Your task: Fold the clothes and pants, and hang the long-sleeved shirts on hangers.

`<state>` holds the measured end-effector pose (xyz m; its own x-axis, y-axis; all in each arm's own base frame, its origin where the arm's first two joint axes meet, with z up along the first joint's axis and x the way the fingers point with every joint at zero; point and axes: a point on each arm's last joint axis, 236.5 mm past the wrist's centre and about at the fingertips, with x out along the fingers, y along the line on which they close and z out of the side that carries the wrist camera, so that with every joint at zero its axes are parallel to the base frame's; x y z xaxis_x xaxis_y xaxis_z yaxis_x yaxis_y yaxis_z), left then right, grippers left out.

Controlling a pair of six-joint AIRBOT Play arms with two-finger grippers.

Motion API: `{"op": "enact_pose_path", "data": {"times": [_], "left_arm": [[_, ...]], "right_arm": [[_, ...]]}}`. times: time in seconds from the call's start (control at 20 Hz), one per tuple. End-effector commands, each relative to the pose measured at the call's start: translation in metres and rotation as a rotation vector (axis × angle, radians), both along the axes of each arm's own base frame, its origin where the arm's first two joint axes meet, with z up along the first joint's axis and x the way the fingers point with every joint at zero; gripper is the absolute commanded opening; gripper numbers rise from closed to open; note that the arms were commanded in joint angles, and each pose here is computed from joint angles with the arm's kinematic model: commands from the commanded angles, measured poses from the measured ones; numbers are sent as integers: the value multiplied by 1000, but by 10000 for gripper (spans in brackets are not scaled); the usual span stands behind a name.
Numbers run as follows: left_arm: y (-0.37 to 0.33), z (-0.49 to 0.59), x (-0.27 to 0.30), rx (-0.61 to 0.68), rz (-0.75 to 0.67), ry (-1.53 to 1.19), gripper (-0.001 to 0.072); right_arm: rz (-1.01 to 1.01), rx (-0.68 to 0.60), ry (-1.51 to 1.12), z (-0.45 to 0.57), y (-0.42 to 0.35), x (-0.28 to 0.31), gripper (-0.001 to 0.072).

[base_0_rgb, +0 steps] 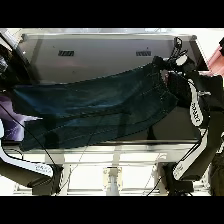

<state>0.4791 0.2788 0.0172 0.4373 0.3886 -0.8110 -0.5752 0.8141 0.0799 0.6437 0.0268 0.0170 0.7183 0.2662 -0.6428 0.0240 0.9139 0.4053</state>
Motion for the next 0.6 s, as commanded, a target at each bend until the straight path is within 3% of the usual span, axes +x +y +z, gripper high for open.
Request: {"op": "enact_pose_path", "data": {"times": [0.0, 0.1, 0.2, 0.25, 0.3, 0.35, 0.55], "left_arm": [[-9, 0, 4, -48, 6, -23, 347], [-12, 5, -7, -58, 10, 14, 382], [-11, 32, -22, -32, -11, 19, 382], [-11, 56, -28, 3, -39, 4, 381], [-14, 87, -36, 53, -81, -16, 382], [-18, 118, -48, 98, -109, -39, 381], [-26, 167, -133, 115, -56, -14, 382]], "right_arm": [[41, -1, 43, 7, 2, -3, 374], [80, -28, 93, 18, -6, -16, 478], [103, -75, 142, 37, -26, -33, 476], [103, -84, 155, 49, -35, -44, 426], [136, -118, 153, 66, -40, -58, 309], [183, -180, 147, 80, -44, -73, 268], [227, -374, 218, 106, -70, -138, 266]]}}
